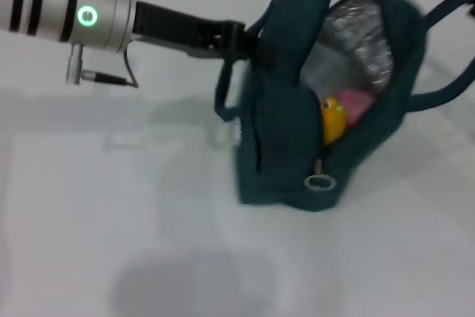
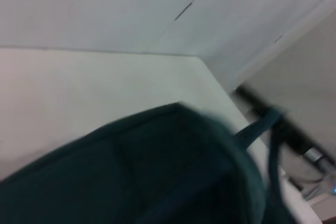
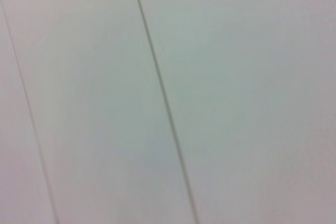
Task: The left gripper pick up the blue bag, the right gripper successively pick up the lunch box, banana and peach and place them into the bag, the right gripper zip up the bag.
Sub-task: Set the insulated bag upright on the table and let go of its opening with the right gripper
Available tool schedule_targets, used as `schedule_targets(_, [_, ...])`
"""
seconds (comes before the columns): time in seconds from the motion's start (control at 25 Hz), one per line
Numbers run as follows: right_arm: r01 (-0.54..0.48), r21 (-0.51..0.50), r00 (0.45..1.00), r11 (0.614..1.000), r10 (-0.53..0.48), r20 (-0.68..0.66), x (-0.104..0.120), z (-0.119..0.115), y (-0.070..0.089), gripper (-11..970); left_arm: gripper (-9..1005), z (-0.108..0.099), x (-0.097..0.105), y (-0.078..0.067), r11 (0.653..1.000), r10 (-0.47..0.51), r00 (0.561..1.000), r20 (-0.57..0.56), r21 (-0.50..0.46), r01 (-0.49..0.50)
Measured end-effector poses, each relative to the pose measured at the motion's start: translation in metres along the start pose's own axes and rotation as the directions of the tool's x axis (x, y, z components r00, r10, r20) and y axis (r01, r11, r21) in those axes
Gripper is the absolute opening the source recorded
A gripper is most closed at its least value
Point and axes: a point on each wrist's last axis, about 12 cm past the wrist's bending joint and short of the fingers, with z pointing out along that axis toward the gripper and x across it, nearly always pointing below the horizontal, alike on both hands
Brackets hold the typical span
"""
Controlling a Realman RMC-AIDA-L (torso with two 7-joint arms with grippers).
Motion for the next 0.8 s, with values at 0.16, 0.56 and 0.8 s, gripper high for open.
schedule_targets(0.16, [0.062, -0.026, 0.992, 0.998, -0.059, 0.107, -0.014, -0.013, 0.002, 636, 58, -0.004, 0.010, 0.007, 1.000, -0.029, 1.000, -0.002, 0.003, 0.029])
schedule_targets(0.56, [0.048, -0.194, 0.989, 0.980, -0.019, 0.149, -0.037, -0.024, 0.016, 637, 59, -0.013, 0.033, -0.009, 0.953, -0.104, 0.994, -0.010, 0.286, 0.103])
schedule_targets(0.8, [0.005, -0.228, 1.000, 0.974, -0.002, 0.016, -0.023, -0.013, 0.020, 637, 59, 0.000, 0.051, 0.017, 0.949, -0.178, 0.983, -0.032, 0.257, 0.181])
